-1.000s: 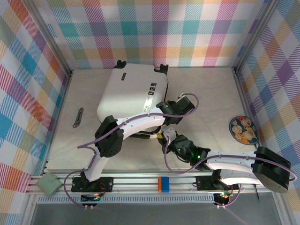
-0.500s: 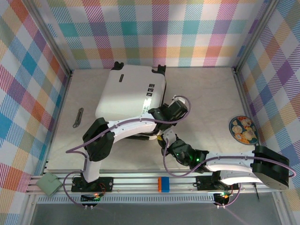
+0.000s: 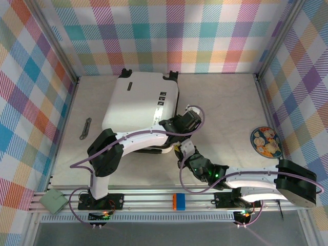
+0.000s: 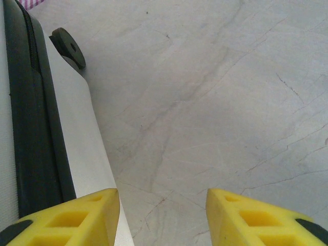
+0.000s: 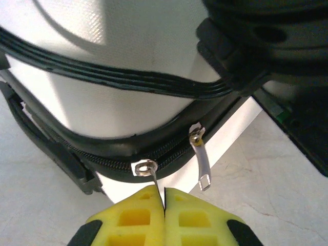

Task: Pack the luggage

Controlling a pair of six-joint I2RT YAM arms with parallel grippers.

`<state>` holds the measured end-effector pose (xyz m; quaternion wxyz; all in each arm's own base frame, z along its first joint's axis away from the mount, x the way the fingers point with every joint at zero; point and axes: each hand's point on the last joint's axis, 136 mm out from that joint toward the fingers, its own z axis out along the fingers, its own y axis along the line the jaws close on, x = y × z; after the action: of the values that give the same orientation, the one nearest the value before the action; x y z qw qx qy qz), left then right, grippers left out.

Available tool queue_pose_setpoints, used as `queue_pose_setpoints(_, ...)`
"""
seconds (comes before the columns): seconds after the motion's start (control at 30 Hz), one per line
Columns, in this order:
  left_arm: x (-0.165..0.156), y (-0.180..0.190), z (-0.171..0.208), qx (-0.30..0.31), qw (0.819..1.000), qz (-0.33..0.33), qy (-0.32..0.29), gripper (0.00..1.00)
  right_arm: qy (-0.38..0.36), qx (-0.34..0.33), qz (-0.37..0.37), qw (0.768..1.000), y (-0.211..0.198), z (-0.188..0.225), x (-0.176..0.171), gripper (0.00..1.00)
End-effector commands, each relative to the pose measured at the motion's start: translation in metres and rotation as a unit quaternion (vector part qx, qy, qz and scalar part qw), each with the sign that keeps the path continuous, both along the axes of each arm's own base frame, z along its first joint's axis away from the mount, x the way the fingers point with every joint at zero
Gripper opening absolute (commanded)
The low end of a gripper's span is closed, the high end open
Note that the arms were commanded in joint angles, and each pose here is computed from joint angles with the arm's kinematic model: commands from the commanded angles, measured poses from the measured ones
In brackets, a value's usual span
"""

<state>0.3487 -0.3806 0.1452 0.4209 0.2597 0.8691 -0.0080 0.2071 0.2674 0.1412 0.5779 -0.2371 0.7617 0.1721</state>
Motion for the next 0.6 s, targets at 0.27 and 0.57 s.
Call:
queue_pose_setpoints(0.27,0.01,0.096,-0.021,0.107,0.991,0.078,0.029,0.46,-0.046,0.018,-0.302,0.952,-0.068,-0.009,0.056,0.0)
queue_pose_setpoints(0.57,0.01,0.094,0.004,0.084,0.994,0.069,0.013,0.47,-0.018,0.019,-0.261,0.965,-0.062,-0.016,0.061,0.0)
